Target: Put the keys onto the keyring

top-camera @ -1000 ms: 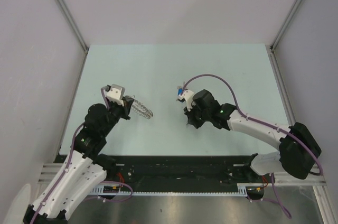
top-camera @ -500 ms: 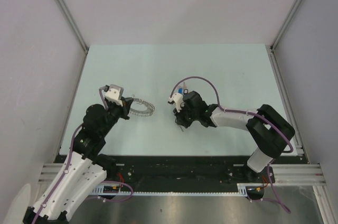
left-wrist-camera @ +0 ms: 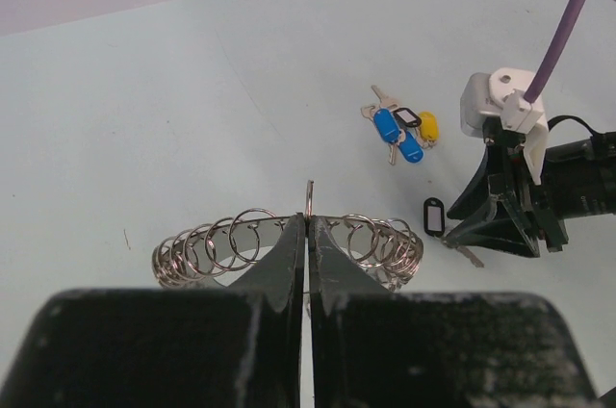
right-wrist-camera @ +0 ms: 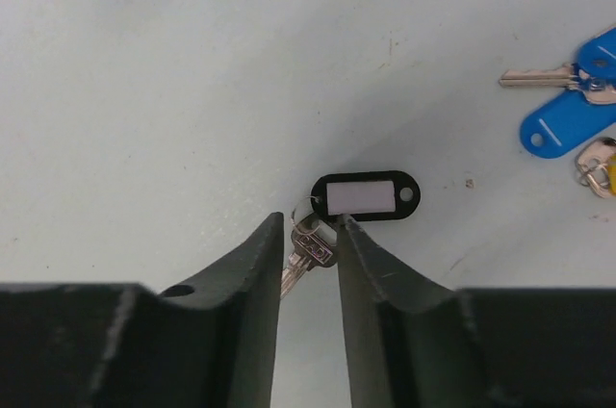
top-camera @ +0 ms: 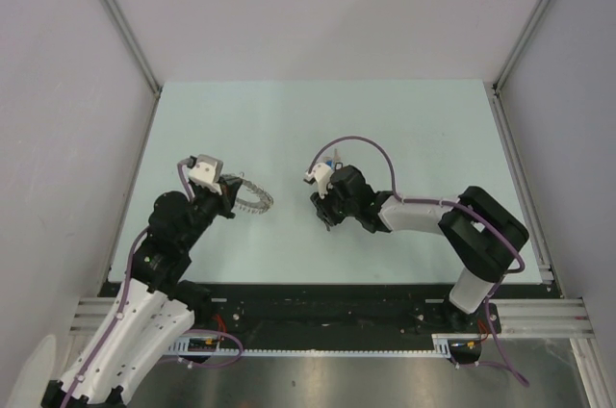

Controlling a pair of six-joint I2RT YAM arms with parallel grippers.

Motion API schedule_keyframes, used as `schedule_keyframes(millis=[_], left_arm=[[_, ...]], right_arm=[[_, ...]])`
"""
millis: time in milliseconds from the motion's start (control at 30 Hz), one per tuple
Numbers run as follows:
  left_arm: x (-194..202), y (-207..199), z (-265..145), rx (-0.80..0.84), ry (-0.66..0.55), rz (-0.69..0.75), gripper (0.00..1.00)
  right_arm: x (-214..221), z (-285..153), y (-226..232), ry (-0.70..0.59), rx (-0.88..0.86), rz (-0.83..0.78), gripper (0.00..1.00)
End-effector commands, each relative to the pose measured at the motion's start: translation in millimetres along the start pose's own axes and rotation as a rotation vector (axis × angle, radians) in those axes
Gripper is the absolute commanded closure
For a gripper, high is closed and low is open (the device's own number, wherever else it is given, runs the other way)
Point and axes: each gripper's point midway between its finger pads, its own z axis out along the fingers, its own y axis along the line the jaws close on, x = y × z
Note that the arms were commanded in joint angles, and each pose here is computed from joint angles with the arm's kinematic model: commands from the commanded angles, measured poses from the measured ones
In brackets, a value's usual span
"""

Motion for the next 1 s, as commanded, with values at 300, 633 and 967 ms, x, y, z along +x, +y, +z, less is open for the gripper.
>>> schedule_keyframes(millis=[300,633,967], left_arm=[[-23,0,-8,0.007,-0.1,0.007,0.99],[-25,-1,-11,0.013,-0.111,0.01,0.98],[-24,-2,-10,0.017,-0.105,0.01,0.98]], right_arm=[[-37,-21,4,-0.187,0.175,-0.053,0.5],[-14,-6,6,-0.161,0.281,-0.172,0.59],[3,6,-3,-0.111,0.326,-0.21,0.66]])
